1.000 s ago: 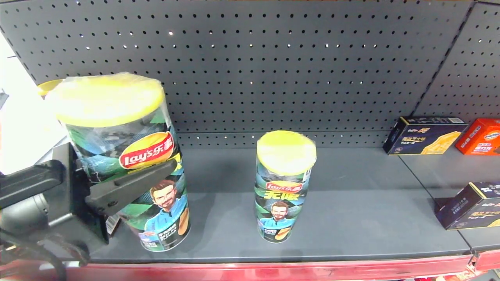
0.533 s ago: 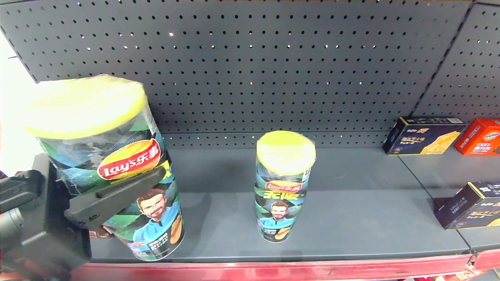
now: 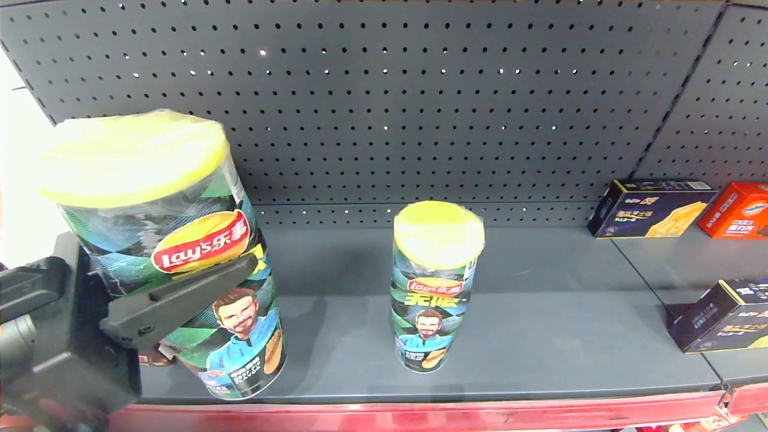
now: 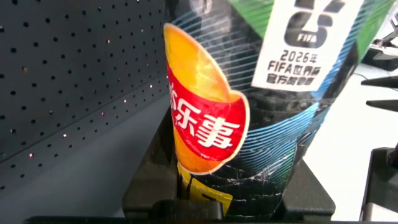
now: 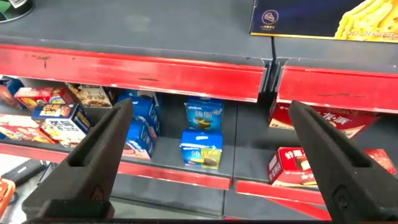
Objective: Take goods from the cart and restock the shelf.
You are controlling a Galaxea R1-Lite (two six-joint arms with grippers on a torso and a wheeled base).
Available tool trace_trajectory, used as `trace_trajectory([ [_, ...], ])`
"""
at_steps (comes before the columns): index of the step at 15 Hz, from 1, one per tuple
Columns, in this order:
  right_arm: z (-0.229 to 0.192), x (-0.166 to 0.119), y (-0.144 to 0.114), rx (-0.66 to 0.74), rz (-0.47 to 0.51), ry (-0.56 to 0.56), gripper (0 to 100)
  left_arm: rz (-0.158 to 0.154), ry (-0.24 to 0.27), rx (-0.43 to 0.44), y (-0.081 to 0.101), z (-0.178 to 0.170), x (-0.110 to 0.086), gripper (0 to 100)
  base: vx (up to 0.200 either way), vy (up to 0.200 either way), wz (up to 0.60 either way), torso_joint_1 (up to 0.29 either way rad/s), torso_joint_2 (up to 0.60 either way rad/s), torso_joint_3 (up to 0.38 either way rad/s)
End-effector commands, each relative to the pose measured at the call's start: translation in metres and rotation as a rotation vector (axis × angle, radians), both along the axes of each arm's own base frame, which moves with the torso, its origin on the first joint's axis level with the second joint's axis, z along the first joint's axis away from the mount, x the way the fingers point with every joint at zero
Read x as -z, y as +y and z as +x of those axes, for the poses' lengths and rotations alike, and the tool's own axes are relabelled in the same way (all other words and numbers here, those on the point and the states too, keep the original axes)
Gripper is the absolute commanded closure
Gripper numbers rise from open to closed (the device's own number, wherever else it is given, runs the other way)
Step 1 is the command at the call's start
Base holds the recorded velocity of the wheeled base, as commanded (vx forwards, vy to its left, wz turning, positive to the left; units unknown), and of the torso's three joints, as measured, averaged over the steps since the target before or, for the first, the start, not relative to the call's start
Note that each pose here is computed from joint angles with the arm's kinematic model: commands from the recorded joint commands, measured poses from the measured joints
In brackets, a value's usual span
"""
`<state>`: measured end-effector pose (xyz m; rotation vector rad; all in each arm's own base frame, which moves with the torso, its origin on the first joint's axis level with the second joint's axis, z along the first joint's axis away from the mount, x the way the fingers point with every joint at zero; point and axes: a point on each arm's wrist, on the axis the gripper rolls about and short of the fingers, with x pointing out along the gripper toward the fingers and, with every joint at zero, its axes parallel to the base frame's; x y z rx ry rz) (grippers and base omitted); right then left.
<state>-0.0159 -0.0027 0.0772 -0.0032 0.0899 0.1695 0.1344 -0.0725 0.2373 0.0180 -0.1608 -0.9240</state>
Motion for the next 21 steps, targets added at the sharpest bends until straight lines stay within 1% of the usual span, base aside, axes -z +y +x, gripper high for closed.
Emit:
trace_trajectory([
  [1, 0.0, 0.0, 0.0, 0.0, -0.001, 0.007, 0, -0.004, 0.027, 0.016, -0.003, 0.001, -0.006, 100, 0.0, 0.0, 0.0, 0.0, 0.0, 0.0],
  [2, 0.0, 0.0, 0.0, 0.0, -0.001, 0.007, 0, 0.007, 0.067, 0.018, -0.002, 0.0, -0.01, 100, 0.0, 0.0, 0.0, 0.0, 0.0, 0.0],
  [3, 0.0, 0.0, 0.0, 0.0, -0.001, 0.007, 0, 0.018, 0.096, 0.013, 0.0, -0.005, -0.015, 100, 0.0, 0.0, 0.0, 0.0, 0.0, 0.0],
  [4, 0.0, 0.0, 0.0, 0.0, -0.001, 0.007, 0, 0.022, 0.098, 0.01, 0.001, -0.005, -0.02, 100, 0.0, 0.0, 0.0, 0.0, 0.0, 0.0],
  [5, 0.0, 0.0, 0.0, 0.0, -0.001, 0.007, 0, 0.018, 0.088, 0.013, 0.0, -0.004, -0.024, 100, 0.0, 0.0, 0.0, 0.0, 0.0, 0.0],
  [7, 0.0, 0.0, 0.0, 0.0, -0.001, 0.007, 0, 0.015, 0.082, 0.017, -0.005, 0.005, -0.03, 100, 0.0, 0.0, 0.0, 0.0, 0.0, 0.0],
  [8, 0.0, 0.0, 0.0, 0.0, -0.001, 0.007, 0, 0.014, 0.078, 0.024, -0.009, 0.011, -0.037, 100, 0.0, 0.0, 0.0, 0.0, 0.0, 0.0],
  [9, 0.0, 0.0, 0.0, 0.0, -0.001, 0.007, 0, 0.014, 0.078, 0.042, -0.014, 0.013, -0.04, 100, 0.0, 0.0, 0.0, 0.0, 0.0, 0.0],
  [10, 0.0, 0.0, 0.0, 0.0, -0.001, 0.007, 0, 0.01, 0.094, 0.028, -0.014, 0.019, -0.04, 100, 0.0, 0.0, 0.0, 0.0, 0.0, 0.0],
  [12, 0.0, 0.0, 0.0, 0.0, -0.001, 0.007, 0, 0.024, 0.122, -0.01, -0.017, 0.036, -0.035, 100, 0.0, 0.0, 0.0, 0.0, 0.0, 0.0],
  [13, 0.0, 0.0, 0.0, 0.0, -0.001, 0.007, 0, 0.025, 0.125, -0.014, -0.018, 0.038, -0.035, 100, 0.0, 0.0, 0.0, 0.0, 0.0, 0.0],
  [14, 0.0, 0.0, 0.0, 0.0, -0.001, 0.007, 0, 0.038, 0.145, -0.001, -0.023, 0.044, -0.03, 100, 0.0, 0.0, 0.0, 0.0, 0.0, 0.0],
  [15, 0.0, 0.0, 0.0, 0.0, -0.001, 0.007, 0, 0.048, 0.157, -0.002, -0.025, 0.048, -0.026, 100, 0.0, 0.0, 0.0, 0.0, 0.0, 0.0],
  [16, 0.0, 0.0, 0.0, 0.0, -0.001, 0.007, 0, 0.071, 0.167, 0.0, -0.029, 0.055, -0.02, 100, 0.0, 0.0, 0.0, 0.0, 0.0, 0.0],
  [17, 0.0, 0.0, 0.0, 0.0, -0.001, 0.007, 0, 0.078, 0.162, 0.003, -0.031, 0.059, -0.018, 100, 0.0, 0.0, 0.0, 0.0, 0.0, 0.0],
  [18, 0.0, 0.0, 0.0, -0.002, -0.001, 0.007, 0, 0.083, 0.139, 0.003, -0.04, 0.078, -0.008, 100, 0.0, 0.0, 0.0, 0.0, 0.0, 0.0],
  [19, 0.0, 0.0, 0.0, 0.0, -0.001, 0.007, 0, 0.079, 0.133, 0.005, -0.043, 0.086, -0.004, 100, 0.0, 0.0, 0.0, 0.0, 0.0, 0.0],
  [20, 0.0, 0.0, 0.0, -0.002, -0.001, 0.007, 0, 0.075, 0.118, 0.017, -0.051, 0.103, 0.003, 100, 0.0, 0.0, 0.0, 0.0, 0.0, 0.0],
  [21, 0.0, 0.0, 0.0, 0.0, -0.001, 0.007, 0, 0.071, 0.114, 0.026, -0.057, 0.116, 0.006, 100, 0.0, 0.0, 0.0, 0.0, 0.0, 0.0],
])
